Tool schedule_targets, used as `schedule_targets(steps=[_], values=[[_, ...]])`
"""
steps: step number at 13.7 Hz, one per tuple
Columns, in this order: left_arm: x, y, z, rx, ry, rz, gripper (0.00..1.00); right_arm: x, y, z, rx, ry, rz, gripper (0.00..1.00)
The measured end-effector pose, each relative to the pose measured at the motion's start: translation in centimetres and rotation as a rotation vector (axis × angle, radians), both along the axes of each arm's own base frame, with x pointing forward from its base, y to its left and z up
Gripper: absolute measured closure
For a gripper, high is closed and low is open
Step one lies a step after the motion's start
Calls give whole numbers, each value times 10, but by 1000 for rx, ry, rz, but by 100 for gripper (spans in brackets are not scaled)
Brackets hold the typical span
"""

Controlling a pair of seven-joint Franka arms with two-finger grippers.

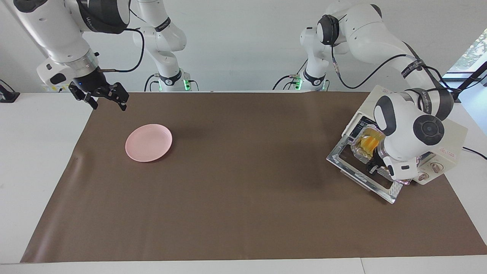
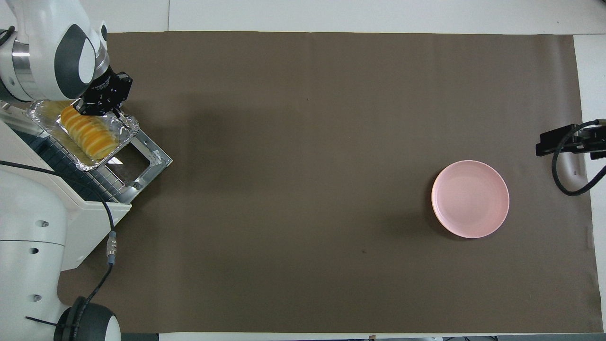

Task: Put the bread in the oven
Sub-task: 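Insert the foil tray into the open toaster oven with the left gripper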

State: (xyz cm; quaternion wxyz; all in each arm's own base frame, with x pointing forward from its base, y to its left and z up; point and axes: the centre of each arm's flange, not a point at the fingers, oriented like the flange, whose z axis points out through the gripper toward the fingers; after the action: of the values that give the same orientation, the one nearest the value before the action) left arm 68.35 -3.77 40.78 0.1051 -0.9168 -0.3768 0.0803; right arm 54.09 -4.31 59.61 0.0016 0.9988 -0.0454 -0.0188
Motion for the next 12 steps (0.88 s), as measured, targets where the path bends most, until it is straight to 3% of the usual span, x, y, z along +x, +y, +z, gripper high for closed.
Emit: schedule_targets(steps=[12], values=[[-30,32,-22,27,-9,8,98,0,0,0,0,0,0,0]])
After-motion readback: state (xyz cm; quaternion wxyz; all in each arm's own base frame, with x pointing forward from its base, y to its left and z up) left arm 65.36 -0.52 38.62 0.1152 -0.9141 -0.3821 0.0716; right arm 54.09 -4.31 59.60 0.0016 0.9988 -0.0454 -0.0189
